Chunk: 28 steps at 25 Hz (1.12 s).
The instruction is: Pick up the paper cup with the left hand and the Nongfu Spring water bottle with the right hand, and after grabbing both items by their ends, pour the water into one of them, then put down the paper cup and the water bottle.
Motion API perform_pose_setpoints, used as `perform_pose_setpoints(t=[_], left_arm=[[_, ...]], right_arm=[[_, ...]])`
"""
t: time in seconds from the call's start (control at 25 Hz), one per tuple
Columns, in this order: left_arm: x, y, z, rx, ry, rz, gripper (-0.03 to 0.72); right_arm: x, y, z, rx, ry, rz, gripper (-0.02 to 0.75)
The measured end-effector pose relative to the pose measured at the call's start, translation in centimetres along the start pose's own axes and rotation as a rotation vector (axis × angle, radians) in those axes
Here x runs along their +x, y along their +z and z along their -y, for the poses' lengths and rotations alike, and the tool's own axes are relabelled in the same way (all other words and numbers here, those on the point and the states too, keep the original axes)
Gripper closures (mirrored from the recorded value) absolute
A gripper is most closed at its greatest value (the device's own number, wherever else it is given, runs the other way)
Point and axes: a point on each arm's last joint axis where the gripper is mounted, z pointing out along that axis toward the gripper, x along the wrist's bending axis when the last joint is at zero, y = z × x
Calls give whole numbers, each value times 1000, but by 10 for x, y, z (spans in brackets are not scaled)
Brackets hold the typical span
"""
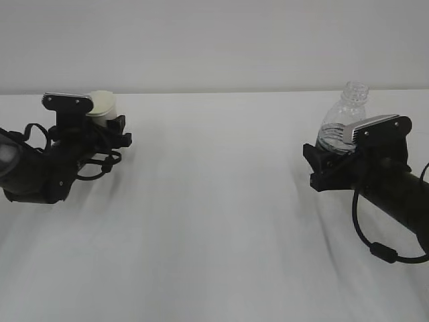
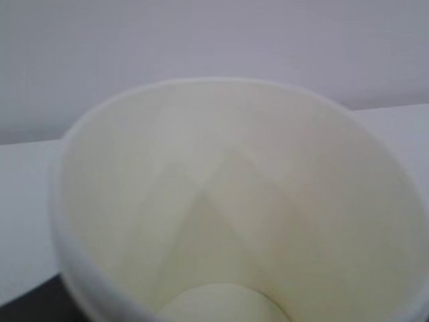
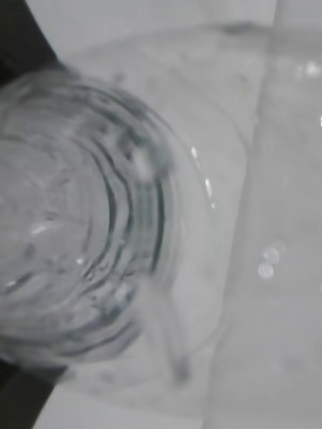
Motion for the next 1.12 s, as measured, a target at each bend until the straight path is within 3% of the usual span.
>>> perform_pose_setpoints(t=[0.32,0.56,1.12], left_arm=[[-4,-25,-6,-1,60,83,225],[-11,-44,-7,8,38,174,225],[-40,-85,-9,43,6,545,228]], right_arm=[[1,0,0,0,-17,-10,237],[3,0,0,-1,-27,-30,237],[9,-11,-21,18,-93,-106,238]])
